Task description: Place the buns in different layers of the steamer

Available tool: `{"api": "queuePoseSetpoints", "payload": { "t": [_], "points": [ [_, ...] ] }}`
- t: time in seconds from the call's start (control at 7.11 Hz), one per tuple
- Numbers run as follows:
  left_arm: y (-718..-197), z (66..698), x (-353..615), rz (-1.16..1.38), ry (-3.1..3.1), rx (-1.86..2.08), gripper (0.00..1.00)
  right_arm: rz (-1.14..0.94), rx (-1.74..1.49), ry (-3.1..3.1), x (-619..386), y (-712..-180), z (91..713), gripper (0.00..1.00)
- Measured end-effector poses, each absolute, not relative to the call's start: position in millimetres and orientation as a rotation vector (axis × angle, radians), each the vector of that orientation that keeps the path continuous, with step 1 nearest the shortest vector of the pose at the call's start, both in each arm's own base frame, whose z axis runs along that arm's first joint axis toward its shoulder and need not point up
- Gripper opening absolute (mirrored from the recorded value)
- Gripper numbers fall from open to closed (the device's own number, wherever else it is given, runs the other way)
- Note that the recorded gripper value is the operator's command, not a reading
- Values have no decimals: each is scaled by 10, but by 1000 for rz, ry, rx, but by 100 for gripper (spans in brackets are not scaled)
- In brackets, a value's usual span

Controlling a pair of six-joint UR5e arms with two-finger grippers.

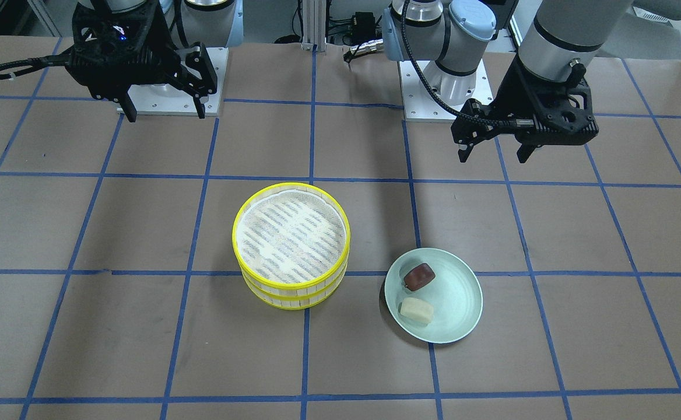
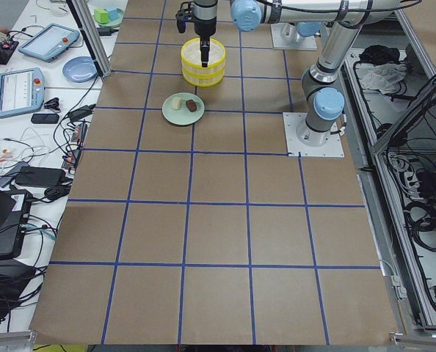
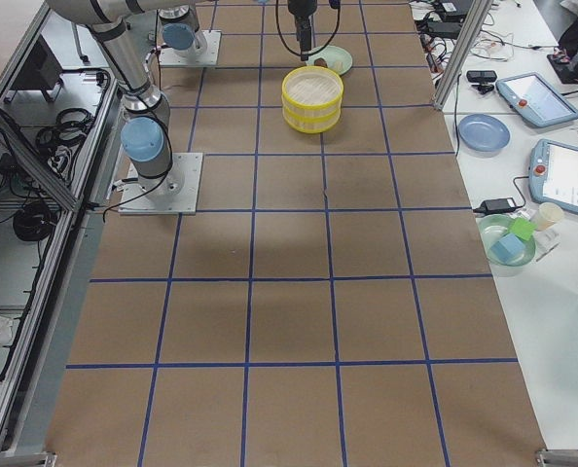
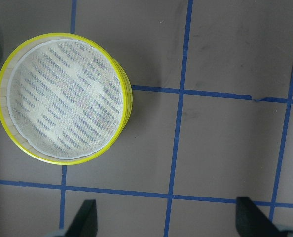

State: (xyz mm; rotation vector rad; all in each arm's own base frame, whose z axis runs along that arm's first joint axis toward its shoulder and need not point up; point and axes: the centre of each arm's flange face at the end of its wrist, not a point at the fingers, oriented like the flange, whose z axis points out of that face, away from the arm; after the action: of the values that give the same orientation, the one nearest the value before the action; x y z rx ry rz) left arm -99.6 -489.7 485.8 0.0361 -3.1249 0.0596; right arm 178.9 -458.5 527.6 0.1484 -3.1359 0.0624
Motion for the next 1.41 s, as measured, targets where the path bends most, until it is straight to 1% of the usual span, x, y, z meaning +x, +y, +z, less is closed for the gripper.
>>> {"api": "queuePoseSetpoints", "payload": {
  "t": [0.28,0.42,0.56,0.84,0.98,1.12,1.27,1.41],
  "points": [
    [-5058,4706,-984,63,-3124,-9,100,16,148,-3134,1797,-4514,5104,100],
    [-5262,4540,-970,104,-3123,-37,100,-29,145,-3133,1807,-4531,4908,100],
    [-5485,4315,-956,150,-3123,-97,100,-83,142,-3131,1822,-4611,4597,100],
    [-5857,3778,-933,196,-3119,-192,100,-181,146,-3122,1888,-4981,3663,100],
    [-6037,3466,-940,225,-3099,-218,100,-215,145,-3124,1926,-5085,3358,99],
    [-6185,3139,-964,238,-3064,-241,95,-242,135,-3128,1953,-5145,3170,91],
    [-6300,2851,-994,247,-3039,-256,95,-258,126,-3129,1969,-5187,3052,89],
    [-6380,2582,-1037,235,-3017,-269,100,-254,120,-3134,1992,-5233,2964,86]
  ]
}}
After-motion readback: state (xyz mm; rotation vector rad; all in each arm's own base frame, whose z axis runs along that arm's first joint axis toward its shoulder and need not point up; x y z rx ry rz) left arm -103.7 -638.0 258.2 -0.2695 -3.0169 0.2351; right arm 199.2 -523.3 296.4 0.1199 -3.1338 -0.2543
